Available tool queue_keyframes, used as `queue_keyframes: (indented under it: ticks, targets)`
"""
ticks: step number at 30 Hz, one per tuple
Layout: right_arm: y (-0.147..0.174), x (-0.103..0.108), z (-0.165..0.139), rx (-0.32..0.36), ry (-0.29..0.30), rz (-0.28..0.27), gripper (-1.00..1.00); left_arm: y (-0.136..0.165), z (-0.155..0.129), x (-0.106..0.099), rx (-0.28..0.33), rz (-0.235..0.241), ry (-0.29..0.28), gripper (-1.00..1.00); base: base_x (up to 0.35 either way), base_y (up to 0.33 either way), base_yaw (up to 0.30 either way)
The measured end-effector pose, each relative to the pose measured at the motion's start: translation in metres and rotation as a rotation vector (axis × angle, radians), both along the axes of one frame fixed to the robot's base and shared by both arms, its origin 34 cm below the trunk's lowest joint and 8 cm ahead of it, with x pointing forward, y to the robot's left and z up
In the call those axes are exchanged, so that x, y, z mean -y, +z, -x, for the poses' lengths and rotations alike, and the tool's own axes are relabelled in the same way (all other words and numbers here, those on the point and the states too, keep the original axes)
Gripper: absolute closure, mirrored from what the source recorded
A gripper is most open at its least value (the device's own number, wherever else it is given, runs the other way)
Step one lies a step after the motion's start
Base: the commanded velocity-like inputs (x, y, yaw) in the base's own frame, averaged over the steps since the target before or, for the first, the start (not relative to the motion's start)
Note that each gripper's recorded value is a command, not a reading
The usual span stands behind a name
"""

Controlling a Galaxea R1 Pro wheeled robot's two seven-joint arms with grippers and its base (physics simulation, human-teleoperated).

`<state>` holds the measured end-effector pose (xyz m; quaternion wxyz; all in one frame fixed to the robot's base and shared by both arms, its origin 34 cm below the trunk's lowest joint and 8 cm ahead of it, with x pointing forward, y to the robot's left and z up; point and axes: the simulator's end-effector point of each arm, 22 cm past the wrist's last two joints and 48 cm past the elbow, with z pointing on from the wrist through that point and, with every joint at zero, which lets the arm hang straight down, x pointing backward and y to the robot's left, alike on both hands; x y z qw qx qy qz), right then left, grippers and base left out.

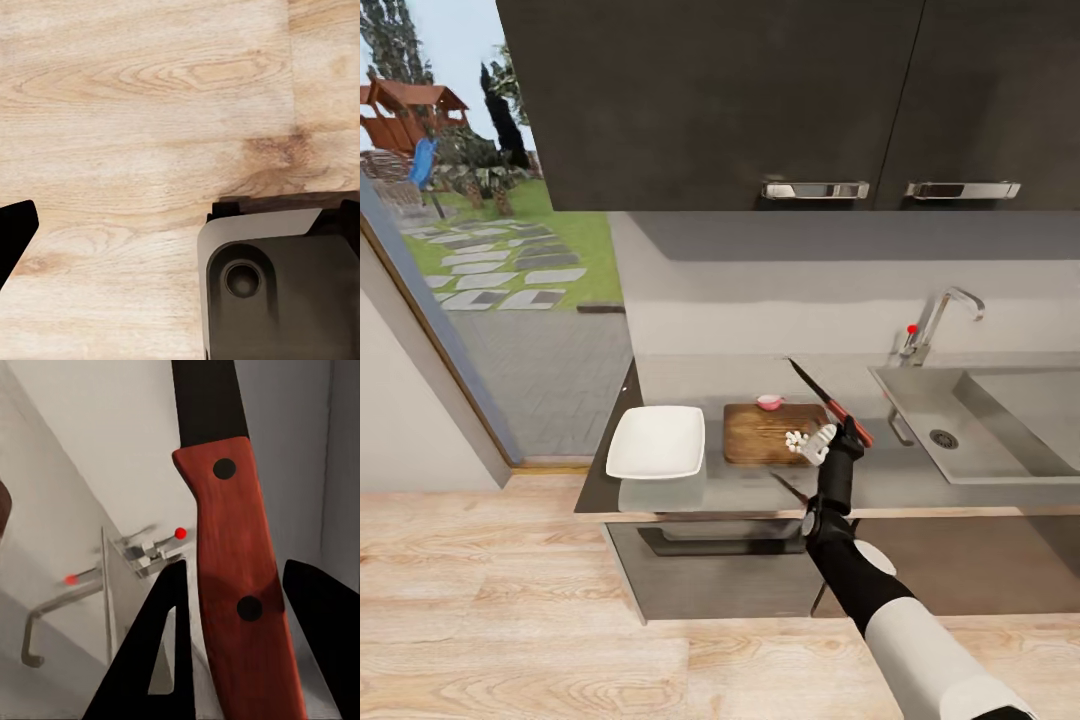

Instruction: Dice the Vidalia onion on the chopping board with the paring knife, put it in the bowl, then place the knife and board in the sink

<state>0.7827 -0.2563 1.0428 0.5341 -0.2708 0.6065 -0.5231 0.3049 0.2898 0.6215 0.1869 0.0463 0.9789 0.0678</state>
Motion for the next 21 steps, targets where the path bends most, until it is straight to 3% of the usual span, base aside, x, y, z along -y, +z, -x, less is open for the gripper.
queue_keyframes:
  ticks: [5,6,12,15,21]
  targets:
    - [-0.002,0.005,-0.001,0.007,0.000,-0.046,1.00,0.000,0.000,0.000,0.000,0.000,0.000,-1.00,0.000,0.000,0.000]
    - [-0.005,0.023,0.000,0.025,-0.028,-0.132,1.00,0.000,0.000,0.000,0.000,0.000,0.000,-1.00,0.000,0.000,0.000]
    - [0.005,0.059,0.001,0.099,-0.070,-0.245,1.00,0.000,0.000,0.000,0.000,0.000,0.001,-1.00,0.000,0.000,0.000]
    - [0.034,0.102,-0.002,0.151,-0.110,-0.333,1.00,0.000,0.000,0.000,0.000,0.000,0.001,-1.00,0.000,0.000,0.000]
    - [0.054,0.175,0.006,0.130,-0.156,-0.512,1.00,0.000,0.000,0.000,0.000,0.000,0.001,-1.00,0.000,0.000,0.000]
